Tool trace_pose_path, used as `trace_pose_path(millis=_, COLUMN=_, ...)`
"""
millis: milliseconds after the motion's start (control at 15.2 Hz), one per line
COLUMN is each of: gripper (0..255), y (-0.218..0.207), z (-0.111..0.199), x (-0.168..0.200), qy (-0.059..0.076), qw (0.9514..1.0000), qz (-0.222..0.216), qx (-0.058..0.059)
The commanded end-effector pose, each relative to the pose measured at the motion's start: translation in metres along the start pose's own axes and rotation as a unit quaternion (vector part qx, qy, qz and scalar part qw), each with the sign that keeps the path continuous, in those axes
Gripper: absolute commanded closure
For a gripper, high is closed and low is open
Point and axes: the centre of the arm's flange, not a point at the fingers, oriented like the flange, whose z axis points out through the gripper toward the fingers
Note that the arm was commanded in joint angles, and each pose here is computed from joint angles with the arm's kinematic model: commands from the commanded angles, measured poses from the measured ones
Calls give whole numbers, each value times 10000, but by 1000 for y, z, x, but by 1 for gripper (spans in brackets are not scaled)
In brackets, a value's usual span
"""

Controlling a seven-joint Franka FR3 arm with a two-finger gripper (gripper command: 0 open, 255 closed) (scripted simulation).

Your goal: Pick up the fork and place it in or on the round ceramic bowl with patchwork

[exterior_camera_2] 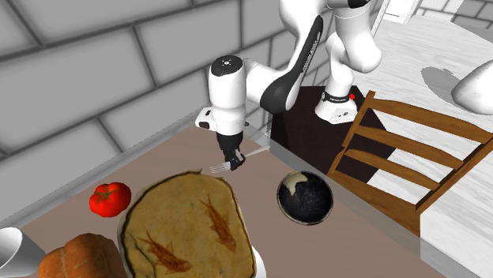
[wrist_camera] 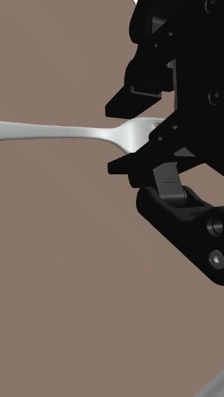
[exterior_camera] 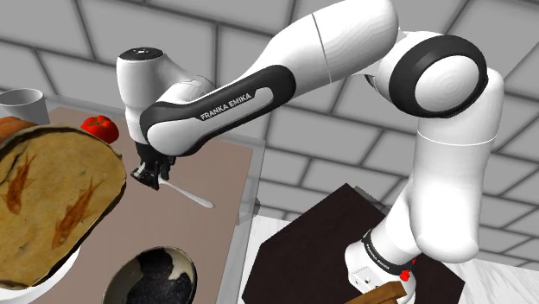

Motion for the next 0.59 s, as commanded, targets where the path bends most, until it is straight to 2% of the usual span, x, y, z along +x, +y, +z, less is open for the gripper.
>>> trace_pose_path(millis=0, gripper=255, y=1, z=-11, x=1, qy=-2, qw=10000, qz=0, qx=0)
trace_pose_path(millis=528, gripper=255, y=0, z=-53, x=2, qy=-2, qw=10000, qz=0, qx=0)
